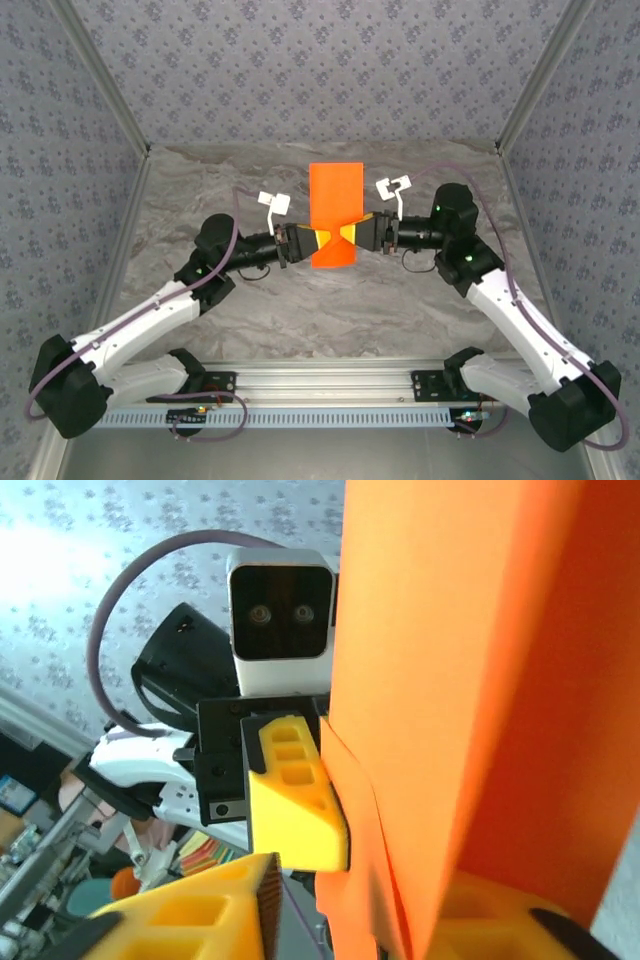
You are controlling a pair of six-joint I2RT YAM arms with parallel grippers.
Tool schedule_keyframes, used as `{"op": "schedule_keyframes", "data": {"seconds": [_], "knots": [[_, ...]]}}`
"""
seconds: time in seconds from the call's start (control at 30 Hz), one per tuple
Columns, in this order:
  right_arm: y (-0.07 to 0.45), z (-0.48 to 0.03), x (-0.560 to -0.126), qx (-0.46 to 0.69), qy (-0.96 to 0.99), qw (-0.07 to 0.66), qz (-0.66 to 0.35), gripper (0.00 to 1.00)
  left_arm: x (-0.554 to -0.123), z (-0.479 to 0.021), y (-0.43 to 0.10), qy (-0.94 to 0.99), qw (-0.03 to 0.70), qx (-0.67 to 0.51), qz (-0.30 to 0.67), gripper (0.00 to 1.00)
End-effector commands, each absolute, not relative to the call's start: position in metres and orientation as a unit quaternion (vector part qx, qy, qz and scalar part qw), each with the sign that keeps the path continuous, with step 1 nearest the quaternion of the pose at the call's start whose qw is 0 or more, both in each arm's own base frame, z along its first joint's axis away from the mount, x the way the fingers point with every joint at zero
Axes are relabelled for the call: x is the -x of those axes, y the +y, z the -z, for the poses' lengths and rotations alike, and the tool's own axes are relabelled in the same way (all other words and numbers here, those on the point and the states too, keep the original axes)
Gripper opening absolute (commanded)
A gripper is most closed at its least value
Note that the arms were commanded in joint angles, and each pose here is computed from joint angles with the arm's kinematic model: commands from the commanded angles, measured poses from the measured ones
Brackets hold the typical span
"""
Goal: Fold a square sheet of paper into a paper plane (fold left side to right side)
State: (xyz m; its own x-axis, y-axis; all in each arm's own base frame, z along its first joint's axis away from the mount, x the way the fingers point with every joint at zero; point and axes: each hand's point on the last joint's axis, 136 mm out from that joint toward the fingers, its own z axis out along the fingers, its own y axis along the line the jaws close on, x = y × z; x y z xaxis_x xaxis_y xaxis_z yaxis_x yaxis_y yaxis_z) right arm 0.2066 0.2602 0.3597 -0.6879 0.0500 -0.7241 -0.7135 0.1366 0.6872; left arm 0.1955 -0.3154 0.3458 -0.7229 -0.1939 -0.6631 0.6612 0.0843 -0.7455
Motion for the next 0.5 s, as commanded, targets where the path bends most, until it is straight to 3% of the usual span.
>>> {"op": "schedule_keyframes", "data": {"seconds": [0.0, 0.1, 0.23, 0.33, 0.47], "knots": [[0.237, -0.345, -0.208, 0.234, 0.736, 0.352, -0.529, 0.49, -0.199, -0.35, -0.307, 0.687, 0.373, -0.184, 0.595, 0.05], [0.192, -0.303, -0.229, 0.168, 0.826, 0.381, -0.38, 0.62, -0.208, -0.312, -0.291, 0.772, 0.403, -0.183, 0.456, 0.01], [0.102, -0.246, -0.241, 0.047, 0.916, 0.372, -0.144, 0.73, -0.218, -0.264, -0.261, 0.857, 0.406, -0.176, 0.265, 0.0], [0.057, -0.226, -0.233, -0.01, 0.929, 0.366, -0.051, 0.83, -0.225, -0.233, -0.238, 0.898, 0.392, -0.162, 0.118, 0.0], [0.031, -0.215, -0.224, -0.043, 0.924, 0.381, -0.006, 0.98, -0.228, -0.198, -0.21, 0.924, 0.345, -0.146, -0.076, 0.0]]}}
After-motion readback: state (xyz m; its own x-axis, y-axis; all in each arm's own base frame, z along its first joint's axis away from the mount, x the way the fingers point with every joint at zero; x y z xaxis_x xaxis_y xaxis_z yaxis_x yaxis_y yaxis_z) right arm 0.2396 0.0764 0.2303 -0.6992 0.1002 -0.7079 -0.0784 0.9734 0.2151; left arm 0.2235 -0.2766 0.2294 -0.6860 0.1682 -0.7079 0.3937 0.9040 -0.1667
